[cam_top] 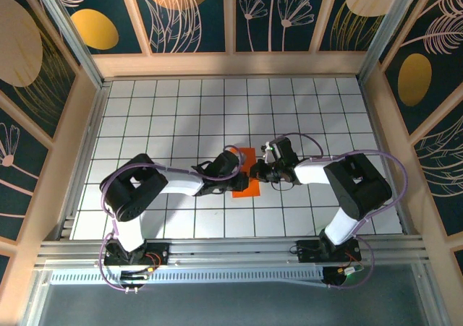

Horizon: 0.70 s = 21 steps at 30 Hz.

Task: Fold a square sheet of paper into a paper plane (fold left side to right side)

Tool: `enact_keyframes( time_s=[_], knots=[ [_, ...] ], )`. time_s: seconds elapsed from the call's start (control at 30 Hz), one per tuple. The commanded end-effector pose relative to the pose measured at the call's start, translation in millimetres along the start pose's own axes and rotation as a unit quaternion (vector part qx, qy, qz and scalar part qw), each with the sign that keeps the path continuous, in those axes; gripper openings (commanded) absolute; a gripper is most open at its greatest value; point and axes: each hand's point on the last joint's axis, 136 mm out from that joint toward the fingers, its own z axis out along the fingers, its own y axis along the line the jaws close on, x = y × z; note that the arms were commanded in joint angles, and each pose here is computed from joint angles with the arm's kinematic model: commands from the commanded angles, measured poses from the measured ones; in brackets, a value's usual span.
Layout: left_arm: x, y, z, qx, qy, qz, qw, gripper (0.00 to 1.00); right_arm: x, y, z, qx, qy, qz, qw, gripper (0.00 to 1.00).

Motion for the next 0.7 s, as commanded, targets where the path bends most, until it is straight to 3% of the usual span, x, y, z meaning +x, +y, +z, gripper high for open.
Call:
enact_keyframes(
  time_s=[0.0, 0.37, 0.67],
  knots=[
    [22.5, 17.5, -7.4, -0.024, 0.028, 0.015, 0.999, 0.0, 34.8, -57.6, 3.5, 0.108, 0.048, 0.031, 0.993, 0.0],
    [44.9, 22.8, -41.7, -0.008, 0.02, 0.058, 0.998, 0.0, 25.3, -51.9, 3.3, 0.102, 0.043, 0.025, 0.994, 0.0],
    [43.4, 23.1, -61.8, -0.001, -0.009, 0.056, 0.998, 0.0, -3.8, -8.8, -1.5, 0.046, 0.017, 0.004, 0.999, 0.0]
  ],
)
